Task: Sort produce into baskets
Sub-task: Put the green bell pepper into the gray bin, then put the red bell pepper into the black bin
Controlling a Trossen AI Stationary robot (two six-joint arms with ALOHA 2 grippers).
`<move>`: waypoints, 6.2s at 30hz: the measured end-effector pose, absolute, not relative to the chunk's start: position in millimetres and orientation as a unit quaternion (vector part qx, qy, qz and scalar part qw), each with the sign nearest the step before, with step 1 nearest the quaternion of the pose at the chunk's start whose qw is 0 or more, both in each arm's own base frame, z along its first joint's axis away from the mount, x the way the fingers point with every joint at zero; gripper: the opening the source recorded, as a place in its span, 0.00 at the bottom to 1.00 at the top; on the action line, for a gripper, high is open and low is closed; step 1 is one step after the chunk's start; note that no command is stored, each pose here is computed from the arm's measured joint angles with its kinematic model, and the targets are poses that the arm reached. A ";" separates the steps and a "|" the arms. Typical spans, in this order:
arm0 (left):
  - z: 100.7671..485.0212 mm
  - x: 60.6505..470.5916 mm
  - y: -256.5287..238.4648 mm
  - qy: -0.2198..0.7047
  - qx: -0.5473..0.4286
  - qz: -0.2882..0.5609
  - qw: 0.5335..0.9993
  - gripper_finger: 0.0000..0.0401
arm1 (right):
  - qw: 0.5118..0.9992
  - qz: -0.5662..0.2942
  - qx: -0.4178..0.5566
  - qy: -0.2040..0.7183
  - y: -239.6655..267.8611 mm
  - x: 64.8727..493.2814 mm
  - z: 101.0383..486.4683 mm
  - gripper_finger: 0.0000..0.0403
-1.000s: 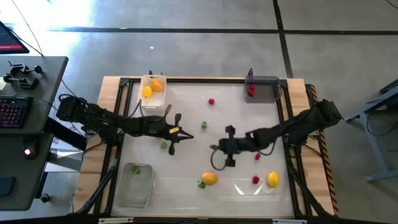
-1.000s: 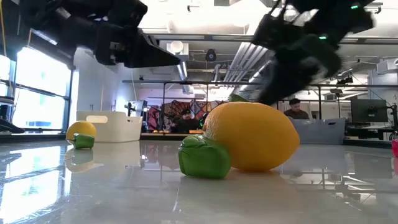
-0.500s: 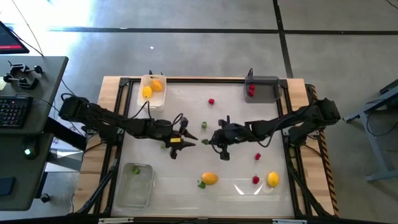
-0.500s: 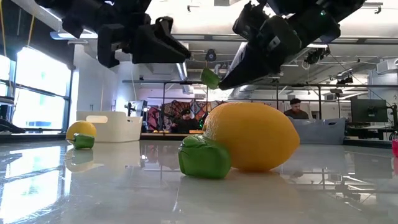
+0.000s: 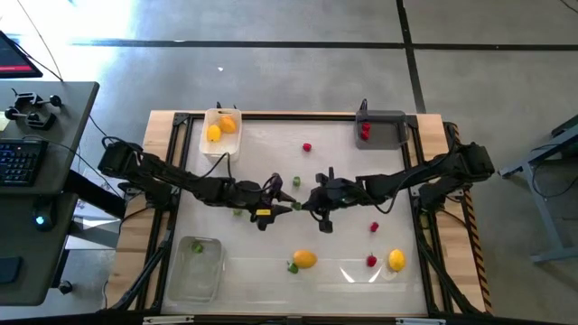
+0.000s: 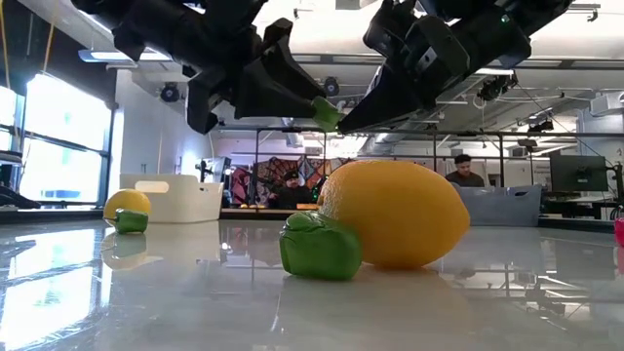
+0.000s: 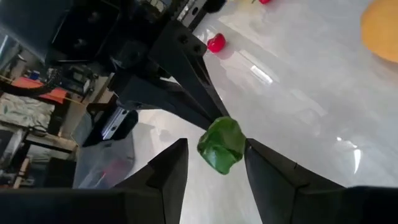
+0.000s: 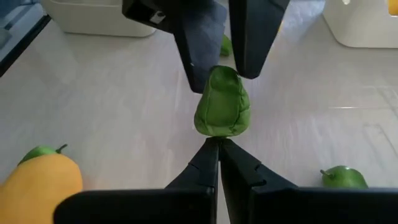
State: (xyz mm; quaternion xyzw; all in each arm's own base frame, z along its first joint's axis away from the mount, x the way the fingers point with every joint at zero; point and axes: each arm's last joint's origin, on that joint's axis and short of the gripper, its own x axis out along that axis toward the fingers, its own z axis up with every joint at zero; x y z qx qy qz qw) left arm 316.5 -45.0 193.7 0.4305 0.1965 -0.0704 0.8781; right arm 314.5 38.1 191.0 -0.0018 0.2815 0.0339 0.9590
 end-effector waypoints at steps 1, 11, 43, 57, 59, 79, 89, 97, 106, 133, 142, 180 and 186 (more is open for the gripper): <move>193.7 316.4 -45.2 0.196 0.432 -0.071 0.877 0.36 | 0.959 0.037 -0.001 0.281 38.3 314.5 191.0 0.00; 194.8 316.2 -50.4 0.178 0.478 -0.095 0.855 0.35 | 0.959 0.068 0.025 0.273 40.5 315.5 193.0 0.00; 194.0 315.0 -57.2 0.179 0.497 -0.096 0.844 0.18 | 0.960 0.100 0.066 0.253 38.6 317.9 197.1 0.00; 186.8 311.9 -54.8 0.228 0.478 -0.083 0.844 0.10 | 0.960 0.089 0.059 0.260 37.8 317.3 195.8 0.19; 184.9 310.3 -54.4 0.241 0.471 -0.085 0.844 0.08 | 0.960 0.075 0.055 0.263 36.9 316.2 196.4 0.25; 286.2 193.0 -91.6 0.389 0.126 -0.152 0.900 0.05 | 0.954 -0.061 -0.030 0.290 19.6 306.1 201.3 0.42; 270.6 148.1 -118.0 0.489 -0.092 -0.178 0.849 0.06 | 0.953 -0.061 -0.031 0.296 19.4 305.5 200.3 0.42; 210.1 133.6 -113.7 0.571 -0.122 -0.136 0.800 0.04 | 0.952 -0.061 -0.031 0.298 19.4 305.3 200.1 0.42; 203.0 137.4 -107.6 0.577 -0.184 -0.090 0.791 0.15 | 0.952 -0.061 -0.031 0.298 19.4 305.3 199.9 0.42; 239.5 164.9 -67.6 0.367 -0.071 -0.219 0.901 0.06 | 0.950 -0.077 -0.039 0.300 19.5 304.8 199.4 0.42; 240.3 198.3 -26.0 0.278 0.058 -0.173 0.943 0.01 | 0.947 -0.073 -0.040 0.311 19.9 303.5 197.6 0.42; 175.7 301.4 49.1 0.086 0.086 -0.141 0.982 0.00 | 0.941 -0.152 -0.021 0.302 -39.0 305.0 197.8 0.42; 163.2 305.6 49.6 0.096 0.082 -0.143 0.982 0.00 | 0.959 -0.080 -0.025 0.270 -35.8 313.2 183.0 0.42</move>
